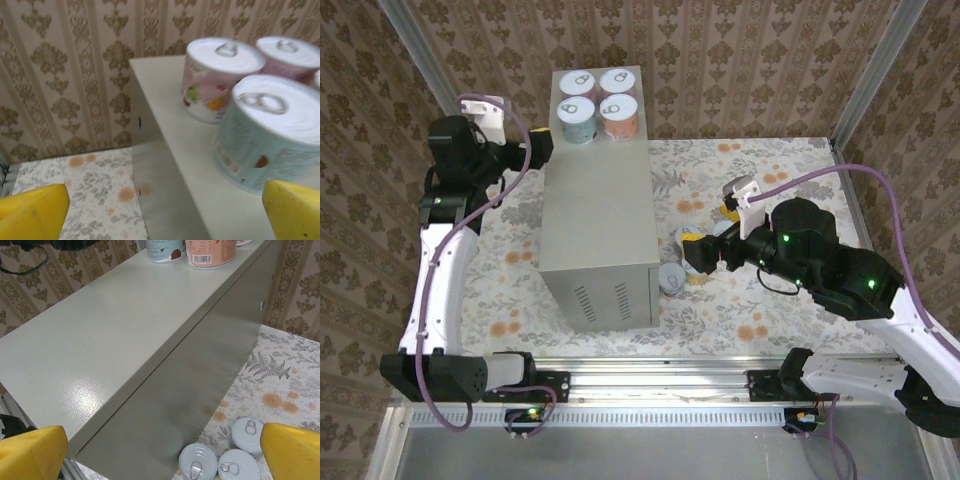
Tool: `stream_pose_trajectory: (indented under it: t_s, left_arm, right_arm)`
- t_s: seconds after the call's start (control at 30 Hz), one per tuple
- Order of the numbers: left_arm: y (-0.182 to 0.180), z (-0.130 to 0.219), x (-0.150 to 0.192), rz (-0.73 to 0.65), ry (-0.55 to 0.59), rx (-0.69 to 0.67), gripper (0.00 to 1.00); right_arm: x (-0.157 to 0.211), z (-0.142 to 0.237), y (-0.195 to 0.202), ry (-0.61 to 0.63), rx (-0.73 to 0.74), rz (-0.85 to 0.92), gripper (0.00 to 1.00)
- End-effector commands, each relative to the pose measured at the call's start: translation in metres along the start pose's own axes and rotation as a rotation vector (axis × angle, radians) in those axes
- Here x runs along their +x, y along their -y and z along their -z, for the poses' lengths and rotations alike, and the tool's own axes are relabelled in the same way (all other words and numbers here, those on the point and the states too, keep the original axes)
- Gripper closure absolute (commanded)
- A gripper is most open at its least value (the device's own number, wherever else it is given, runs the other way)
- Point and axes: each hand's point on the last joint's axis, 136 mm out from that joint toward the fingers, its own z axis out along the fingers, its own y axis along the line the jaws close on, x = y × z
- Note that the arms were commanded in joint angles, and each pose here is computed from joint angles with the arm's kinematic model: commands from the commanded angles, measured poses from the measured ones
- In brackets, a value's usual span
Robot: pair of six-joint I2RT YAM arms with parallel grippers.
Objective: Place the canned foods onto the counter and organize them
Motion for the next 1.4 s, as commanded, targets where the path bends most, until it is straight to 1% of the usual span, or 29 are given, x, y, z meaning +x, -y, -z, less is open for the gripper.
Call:
stream_pose_trajectory:
  t_s: [0.0,0.27,0.57,1.37]
  left_arm:
    - [-0.008,-0.006,0.000,0.034,-0.016,-0.019,0.00]
    - [-0.014,-0.030,0.013,0.039,-0.058,-0.013,0.00]
    - [-0.016,-0.046,0.017,0.040,-0.082,0.003,0.00]
    - [-0.012,-0.065,0.022,0.053,-0.108,0.058,0.00]
  right_arm:
    - [0.005,0.003,0.008,-0.008,0.033,-0.024,0.00]
    - [0.006,0.005,0.010,-0.008,0.043,-0.027,0.00]
    - [0.008,0.002,0.011,-0.016,0.052,-0.019,0.00]
    - [0.014,0.003,0.014,-0.019,0.059,-0.023,0.00]
